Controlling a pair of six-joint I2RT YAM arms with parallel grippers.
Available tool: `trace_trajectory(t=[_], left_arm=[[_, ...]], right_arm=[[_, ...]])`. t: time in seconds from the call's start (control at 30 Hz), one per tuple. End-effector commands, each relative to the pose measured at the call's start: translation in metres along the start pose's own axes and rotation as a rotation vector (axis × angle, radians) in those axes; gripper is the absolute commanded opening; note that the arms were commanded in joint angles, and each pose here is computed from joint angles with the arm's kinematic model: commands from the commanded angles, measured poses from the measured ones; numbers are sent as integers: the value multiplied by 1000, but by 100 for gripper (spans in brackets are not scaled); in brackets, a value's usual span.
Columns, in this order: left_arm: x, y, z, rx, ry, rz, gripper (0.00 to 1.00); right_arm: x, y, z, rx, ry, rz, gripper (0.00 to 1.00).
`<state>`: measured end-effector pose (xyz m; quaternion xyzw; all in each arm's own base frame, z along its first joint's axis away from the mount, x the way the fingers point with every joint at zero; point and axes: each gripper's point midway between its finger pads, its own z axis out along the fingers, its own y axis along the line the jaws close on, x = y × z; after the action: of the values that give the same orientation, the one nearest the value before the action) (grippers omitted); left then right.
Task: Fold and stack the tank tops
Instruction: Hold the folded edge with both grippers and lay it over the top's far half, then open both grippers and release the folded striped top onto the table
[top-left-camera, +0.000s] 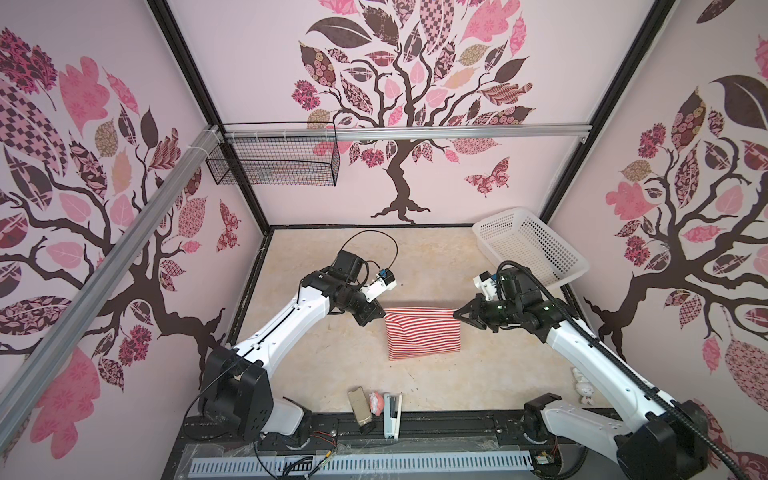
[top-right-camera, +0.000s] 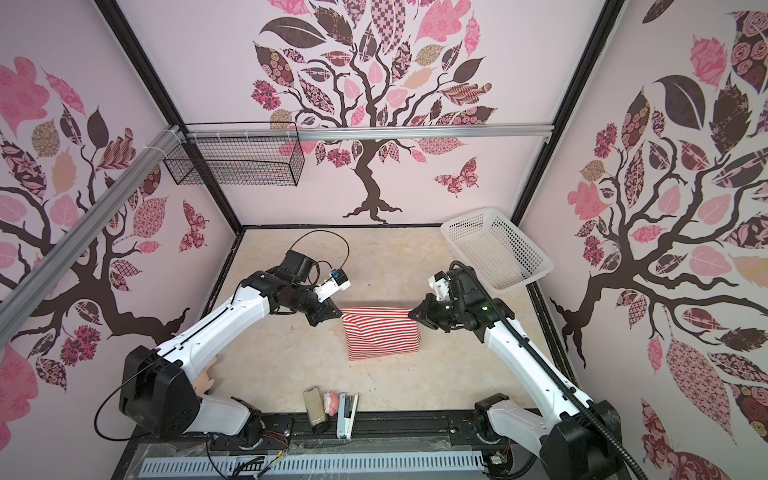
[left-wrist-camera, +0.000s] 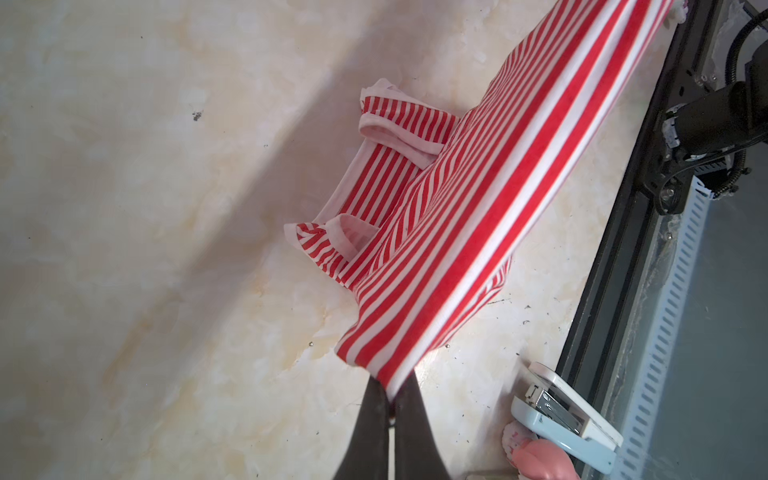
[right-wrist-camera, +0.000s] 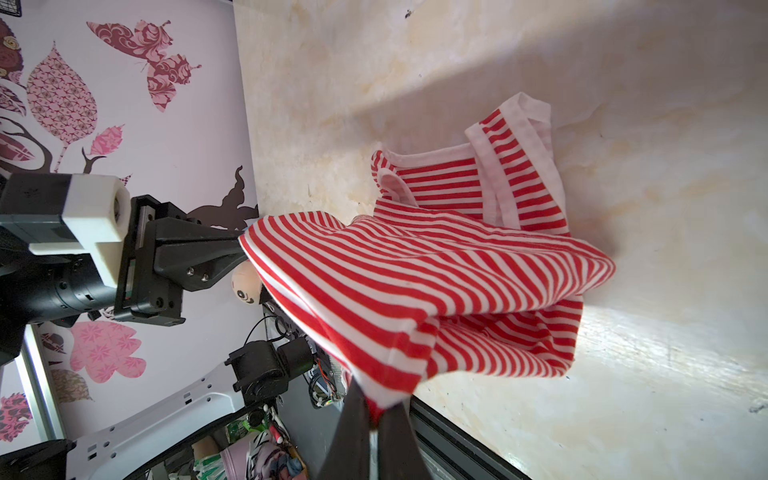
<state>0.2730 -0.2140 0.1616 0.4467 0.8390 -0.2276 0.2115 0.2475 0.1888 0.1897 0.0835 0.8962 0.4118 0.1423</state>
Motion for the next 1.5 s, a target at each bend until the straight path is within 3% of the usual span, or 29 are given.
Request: trace_trajectory(t=[0.0,0.83,1.13,1.27,1.47], left_arm=[[-8,20,-3,-48,-5,2,0],[0,82,76,8,146,-106,0],[21,98,108,-33,294,-131,0],[23,101,111,-47,306,-143,2],[18,105,103,-99,311,-152,27]], right_arm=[[-22,3,-2,26,-59,-22,0],[-80,-76,81,128,11,88,0],[-89,-100,110,160,50,130,1],[-93,-106,114,178,49,138,13],[-96,-98,110,168,37,128,44]])
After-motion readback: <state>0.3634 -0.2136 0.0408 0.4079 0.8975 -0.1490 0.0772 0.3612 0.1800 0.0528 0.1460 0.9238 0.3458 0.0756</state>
